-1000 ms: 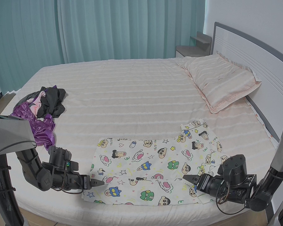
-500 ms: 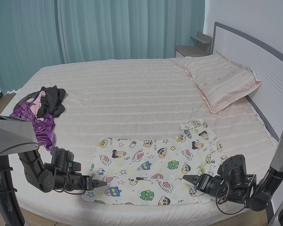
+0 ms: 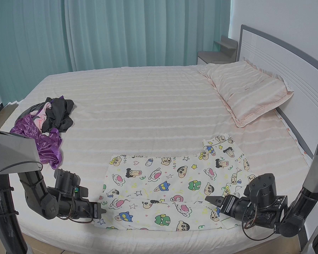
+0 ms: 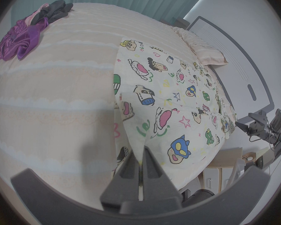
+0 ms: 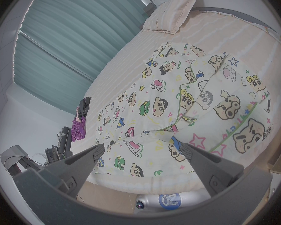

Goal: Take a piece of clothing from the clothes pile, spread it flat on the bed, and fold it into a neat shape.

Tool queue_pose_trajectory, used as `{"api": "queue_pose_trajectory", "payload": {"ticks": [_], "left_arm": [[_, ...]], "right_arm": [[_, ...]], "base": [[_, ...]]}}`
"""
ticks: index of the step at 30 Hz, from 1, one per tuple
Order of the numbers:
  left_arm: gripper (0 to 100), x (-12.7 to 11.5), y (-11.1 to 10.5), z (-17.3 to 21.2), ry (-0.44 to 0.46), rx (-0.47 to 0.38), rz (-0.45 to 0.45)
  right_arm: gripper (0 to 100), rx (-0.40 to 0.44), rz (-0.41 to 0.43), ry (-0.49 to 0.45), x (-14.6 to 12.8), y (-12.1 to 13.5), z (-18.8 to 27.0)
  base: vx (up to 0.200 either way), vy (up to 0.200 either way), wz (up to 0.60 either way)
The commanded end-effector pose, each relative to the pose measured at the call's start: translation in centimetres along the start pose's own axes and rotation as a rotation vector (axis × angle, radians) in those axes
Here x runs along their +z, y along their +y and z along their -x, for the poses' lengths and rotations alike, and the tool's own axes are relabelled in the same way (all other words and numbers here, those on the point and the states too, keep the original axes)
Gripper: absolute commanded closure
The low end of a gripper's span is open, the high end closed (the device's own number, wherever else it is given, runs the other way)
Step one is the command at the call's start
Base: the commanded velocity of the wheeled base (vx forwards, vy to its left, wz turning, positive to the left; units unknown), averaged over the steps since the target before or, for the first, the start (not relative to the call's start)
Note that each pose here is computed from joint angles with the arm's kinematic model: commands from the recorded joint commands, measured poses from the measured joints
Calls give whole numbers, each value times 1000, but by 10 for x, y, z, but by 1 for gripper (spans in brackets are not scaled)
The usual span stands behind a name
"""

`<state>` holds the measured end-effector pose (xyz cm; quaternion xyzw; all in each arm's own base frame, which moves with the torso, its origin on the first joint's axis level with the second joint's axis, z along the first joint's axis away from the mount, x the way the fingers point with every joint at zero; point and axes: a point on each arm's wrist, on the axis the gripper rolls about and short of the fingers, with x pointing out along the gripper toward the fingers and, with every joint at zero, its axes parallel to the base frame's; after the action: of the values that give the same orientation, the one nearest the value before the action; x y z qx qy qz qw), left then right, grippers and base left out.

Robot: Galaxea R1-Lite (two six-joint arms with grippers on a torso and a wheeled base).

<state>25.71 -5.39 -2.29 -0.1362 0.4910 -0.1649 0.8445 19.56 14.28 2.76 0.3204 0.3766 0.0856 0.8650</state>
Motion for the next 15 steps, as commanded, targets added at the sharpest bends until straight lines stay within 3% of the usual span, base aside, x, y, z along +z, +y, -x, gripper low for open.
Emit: {"api": "queue_pose_trajectory", "payload": {"ticks": [1, 11, 12, 15], "left_arm": [[100, -5, 1, 2, 13, 10, 6], [100, -13, 0, 4, 42, 15, 9], [0, -14, 0, 4, 47, 17, 11], [0, -16, 1, 5, 55, 21, 15]], "right_arm": [[0, -2, 0, 1, 0, 0, -1], [0, -2, 0, 1, 0, 0, -1], [0, -2, 0, 1, 0, 0, -1], [0, -4, -1, -1, 0, -1, 0]], "base": [[0, 0, 0], [0, 0, 0], [0, 0, 0], [0, 0, 0]]}}
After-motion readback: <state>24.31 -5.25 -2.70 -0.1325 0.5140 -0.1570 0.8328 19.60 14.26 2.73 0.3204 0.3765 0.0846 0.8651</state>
